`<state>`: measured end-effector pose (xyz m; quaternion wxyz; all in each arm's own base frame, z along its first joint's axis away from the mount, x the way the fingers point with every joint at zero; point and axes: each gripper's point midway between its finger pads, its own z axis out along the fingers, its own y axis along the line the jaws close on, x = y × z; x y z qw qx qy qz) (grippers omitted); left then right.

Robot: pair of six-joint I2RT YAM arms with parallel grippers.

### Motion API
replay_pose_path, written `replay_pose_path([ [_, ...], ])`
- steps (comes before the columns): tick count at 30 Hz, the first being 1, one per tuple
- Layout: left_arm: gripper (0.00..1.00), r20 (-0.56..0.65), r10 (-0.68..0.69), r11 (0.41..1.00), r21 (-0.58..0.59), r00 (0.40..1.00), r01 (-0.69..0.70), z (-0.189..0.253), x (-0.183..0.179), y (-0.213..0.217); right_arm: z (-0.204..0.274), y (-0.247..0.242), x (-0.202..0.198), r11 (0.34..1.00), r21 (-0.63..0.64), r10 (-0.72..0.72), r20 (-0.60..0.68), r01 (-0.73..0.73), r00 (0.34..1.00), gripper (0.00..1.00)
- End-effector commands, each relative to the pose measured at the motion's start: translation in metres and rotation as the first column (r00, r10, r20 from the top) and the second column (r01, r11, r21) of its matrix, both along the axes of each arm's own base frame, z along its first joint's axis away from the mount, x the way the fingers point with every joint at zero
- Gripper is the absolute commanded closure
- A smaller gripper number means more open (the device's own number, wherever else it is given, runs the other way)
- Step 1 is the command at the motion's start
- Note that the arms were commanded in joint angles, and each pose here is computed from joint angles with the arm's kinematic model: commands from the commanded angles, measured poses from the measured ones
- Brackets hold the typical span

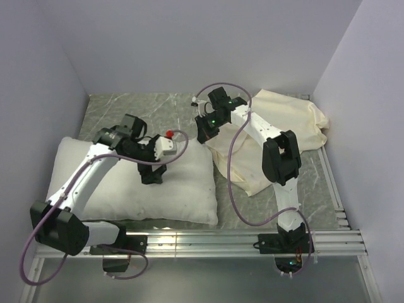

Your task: Put the pillow into the pillowcase

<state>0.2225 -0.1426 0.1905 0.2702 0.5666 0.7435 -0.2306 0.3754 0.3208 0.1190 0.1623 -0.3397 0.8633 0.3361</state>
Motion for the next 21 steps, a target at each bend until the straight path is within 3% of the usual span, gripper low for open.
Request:
replay_pose_path([
  [1,0.01,-0.02,0.004,0.997,0.076,1.0,-0.002,-0.037,0.01,-0.015,0.036,0.013,0.005,0.998,0.064,0.008,0.069,-0.013,0.998,1.0],
  [4,0.01,-0.04,0.054,0.985,0.168,0.998,-0.046,-0.086,0.019,-0.01,0.039,0.008,0.004,0.999,0.051,0.001,0.07,-0.005,0.998,0.97],
  [5,0.05,-0.063,0.048,0.98,0.194,0.997,-0.035,-0.098,0.015,-0.006,0.042,0.003,0.002,0.999,0.037,-0.002,0.082,-0.001,0.997,0.84],
  [6,0.5,-0.1,0.003,0.978,0.206,0.995,0.018,-0.111,0.006,-0.004,0.042,-0.007,-0.001,1.0,0.009,-0.008,0.072,0.008,0.997,0.75],
  [7,0.67,-0.147,-0.005,0.977,0.208,0.989,0.036,-0.121,0.0,-0.001,0.044,-0.026,0.0,0.999,-0.01,-0.03,0.085,0.031,0.996,0.65],
  [8,0.78,-0.166,-0.017,0.981,0.189,0.986,0.049,-0.122,-0.004,0.001,0.043,-0.04,0.001,0.998,-0.032,-0.054,0.093,0.057,0.994,0.51],
  [9,0.87,-0.17,-0.04,0.984,0.162,0.985,0.068,-0.124,-0.01,0.003,0.044,-0.055,0.005,0.996,-0.04,-0.081,0.107,0.085,0.991,0.47],
  [10,0.9,-0.152,-0.048,0.995,0.085,0.987,0.061,-0.112,-0.011,0.002,0.045,-0.073,0.002,0.992,-0.057,-0.106,0.124,0.114,0.987,0.43],
  [12,1.0,-0.132,-0.065,0.996,0.055,0.989,0.073,-0.107,-0.017,0.006,0.041,-0.109,0.019,0.97,-0.124,-0.184,0.195,0.21,0.964,0.42],
  [16,1.0,-0.132,-0.046,0.998,0.046,0.99,0.052,-0.099,-0.018,0.02,0.015,-0.136,0.021,0.934,-0.26,-0.179,0.256,0.246,0.95,0.41],
  [21,1.0,-0.156,-0.003,1.0,0.013,0.988,0.005,-0.082,-0.007,0.046,-0.019,-0.124,0.02,0.921,-0.327,-0.131,0.254,0.213,0.958,0.33],
])
